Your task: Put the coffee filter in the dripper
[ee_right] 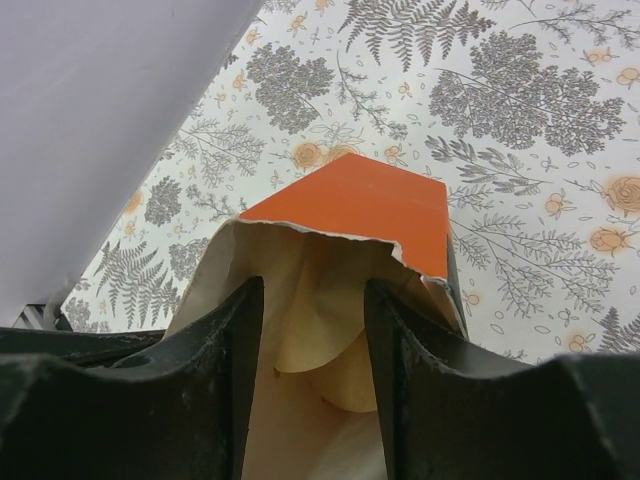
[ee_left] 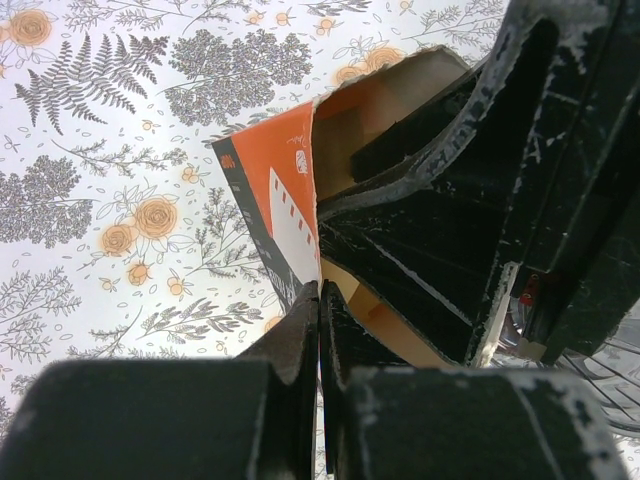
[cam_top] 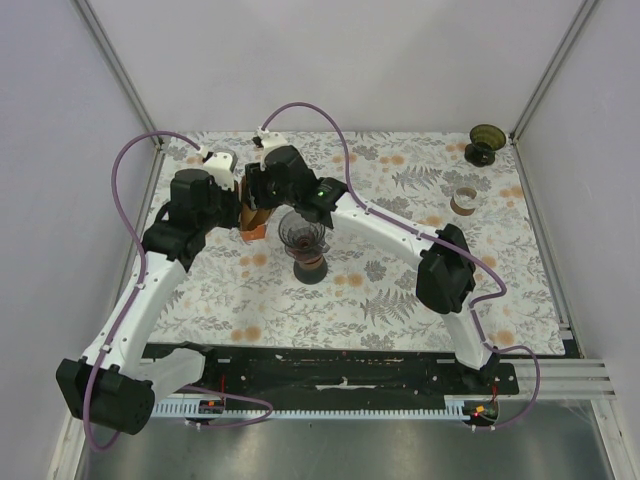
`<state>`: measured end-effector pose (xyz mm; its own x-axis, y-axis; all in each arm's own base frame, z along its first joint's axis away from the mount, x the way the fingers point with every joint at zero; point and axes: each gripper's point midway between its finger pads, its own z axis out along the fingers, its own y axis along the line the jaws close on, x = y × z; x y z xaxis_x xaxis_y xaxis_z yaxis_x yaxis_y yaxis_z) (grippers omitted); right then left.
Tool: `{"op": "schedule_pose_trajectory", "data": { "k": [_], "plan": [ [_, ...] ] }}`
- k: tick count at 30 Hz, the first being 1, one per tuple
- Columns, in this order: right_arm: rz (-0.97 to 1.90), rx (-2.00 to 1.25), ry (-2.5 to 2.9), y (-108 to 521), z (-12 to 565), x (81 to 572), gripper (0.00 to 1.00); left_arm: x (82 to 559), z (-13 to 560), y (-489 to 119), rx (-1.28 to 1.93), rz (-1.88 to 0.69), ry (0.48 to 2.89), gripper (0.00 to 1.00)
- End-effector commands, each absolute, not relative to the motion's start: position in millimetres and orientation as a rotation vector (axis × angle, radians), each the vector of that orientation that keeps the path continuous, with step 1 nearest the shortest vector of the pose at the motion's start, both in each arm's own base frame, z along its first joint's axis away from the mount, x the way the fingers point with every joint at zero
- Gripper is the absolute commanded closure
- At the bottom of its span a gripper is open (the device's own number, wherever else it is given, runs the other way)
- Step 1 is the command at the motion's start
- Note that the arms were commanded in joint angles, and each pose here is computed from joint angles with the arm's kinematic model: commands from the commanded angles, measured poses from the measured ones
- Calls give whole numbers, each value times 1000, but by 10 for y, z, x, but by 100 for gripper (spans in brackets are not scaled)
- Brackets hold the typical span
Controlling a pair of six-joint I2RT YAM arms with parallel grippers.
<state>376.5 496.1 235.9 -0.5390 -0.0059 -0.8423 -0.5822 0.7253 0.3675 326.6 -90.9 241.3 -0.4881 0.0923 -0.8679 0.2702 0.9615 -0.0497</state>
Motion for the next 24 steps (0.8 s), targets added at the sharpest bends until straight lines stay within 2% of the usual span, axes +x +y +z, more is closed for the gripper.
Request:
{"op": "schedule_pose_trajectory", "data": {
  "k": [1, 3, 12, 18, 24],
  "plan": [
    [721, -359, 1936, 4739, 2759, 3887, 47, 3264, 2582, -974, 249, -258, 2030, 98],
    [671, -327, 1938, 4619, 2757, 3903, 46, 3284, 2579, -965, 237, -252, 2030, 98],
    [455, -334, 1942, 4582, 2585, 4021, 29, 3294, 2590, -1009, 221, -286, 2029, 98],
    [441, -376, 2007, 4725, 2256, 4070, 28, 3284, 2657, -1106, 254, -344, 2011, 98],
    [507, -389, 2014, 4885, 2223, 4059, 34, 3310, 2920, -1251, 282, -427, 1950, 98]
  ]
}}
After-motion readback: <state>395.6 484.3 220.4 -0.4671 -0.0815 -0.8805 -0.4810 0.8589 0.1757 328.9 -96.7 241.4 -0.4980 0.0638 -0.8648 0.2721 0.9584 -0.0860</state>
